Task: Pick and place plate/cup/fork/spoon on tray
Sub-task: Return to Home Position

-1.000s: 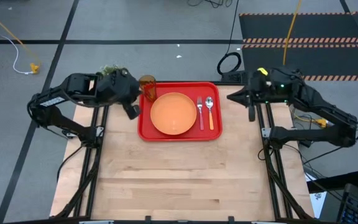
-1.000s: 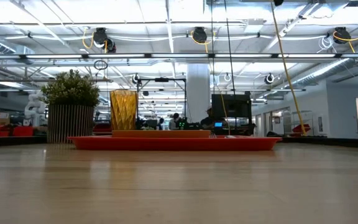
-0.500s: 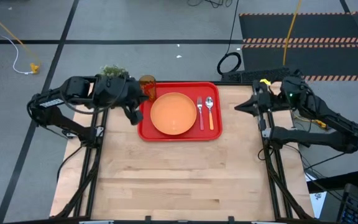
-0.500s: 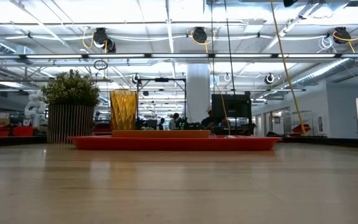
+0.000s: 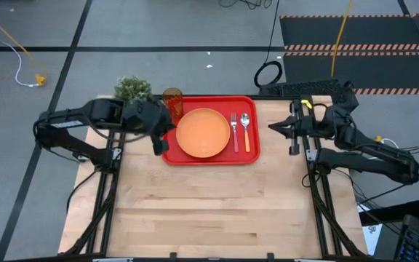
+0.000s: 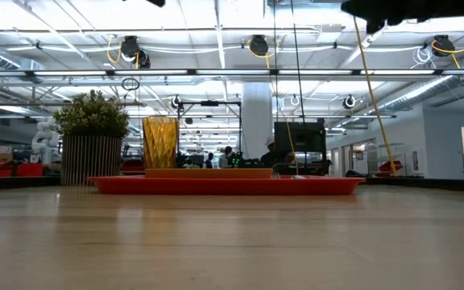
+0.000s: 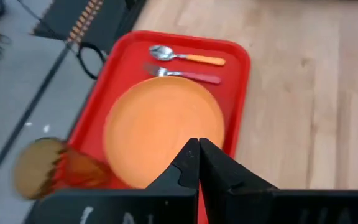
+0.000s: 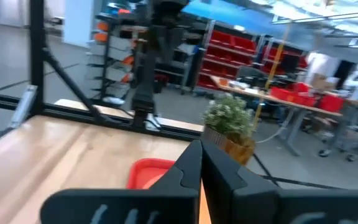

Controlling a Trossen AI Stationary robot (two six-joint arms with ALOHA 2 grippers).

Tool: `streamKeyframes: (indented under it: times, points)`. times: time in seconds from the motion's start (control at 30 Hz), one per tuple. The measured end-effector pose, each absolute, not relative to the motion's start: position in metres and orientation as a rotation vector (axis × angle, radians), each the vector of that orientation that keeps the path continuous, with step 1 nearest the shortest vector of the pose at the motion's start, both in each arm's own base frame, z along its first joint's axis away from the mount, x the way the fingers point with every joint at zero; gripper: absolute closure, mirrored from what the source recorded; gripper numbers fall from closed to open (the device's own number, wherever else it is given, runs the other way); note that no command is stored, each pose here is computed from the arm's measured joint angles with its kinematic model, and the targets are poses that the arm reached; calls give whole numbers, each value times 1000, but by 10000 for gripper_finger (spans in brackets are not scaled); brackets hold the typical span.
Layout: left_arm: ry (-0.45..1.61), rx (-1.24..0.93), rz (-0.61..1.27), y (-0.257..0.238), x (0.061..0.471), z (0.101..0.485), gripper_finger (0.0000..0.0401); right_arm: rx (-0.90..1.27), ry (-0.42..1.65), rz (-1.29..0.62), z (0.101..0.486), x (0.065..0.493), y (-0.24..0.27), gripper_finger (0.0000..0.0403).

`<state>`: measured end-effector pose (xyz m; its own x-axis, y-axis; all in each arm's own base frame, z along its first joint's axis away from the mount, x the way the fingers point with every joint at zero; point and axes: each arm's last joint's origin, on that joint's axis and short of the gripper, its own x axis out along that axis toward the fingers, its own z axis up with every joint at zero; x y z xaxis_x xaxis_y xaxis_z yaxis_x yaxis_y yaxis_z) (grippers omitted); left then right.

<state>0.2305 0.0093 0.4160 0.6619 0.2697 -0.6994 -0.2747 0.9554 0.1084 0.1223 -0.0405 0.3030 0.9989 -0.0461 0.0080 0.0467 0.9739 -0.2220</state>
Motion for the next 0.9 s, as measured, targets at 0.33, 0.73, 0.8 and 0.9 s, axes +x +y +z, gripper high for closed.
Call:
streamKeyframes:
  times: [0.33, 0.73, 0.8, 0.9]
  points:
    - [629, -61, 267, 6, 237, 379, 398, -194, -60, -75, 264, 129, -42, 403]
    - [541, -117, 278, 8, 218, 336, 398, -116, -141, -177, 218, 131, -35, 403]
    - [518, -137, 280, 8, 216, 334, 398, -101, -138, -182, 214, 131, -32, 403]
    - [525, -151, 285, 8, 213, 331, 399, -91, -132, -168, 212, 132, -27, 403]
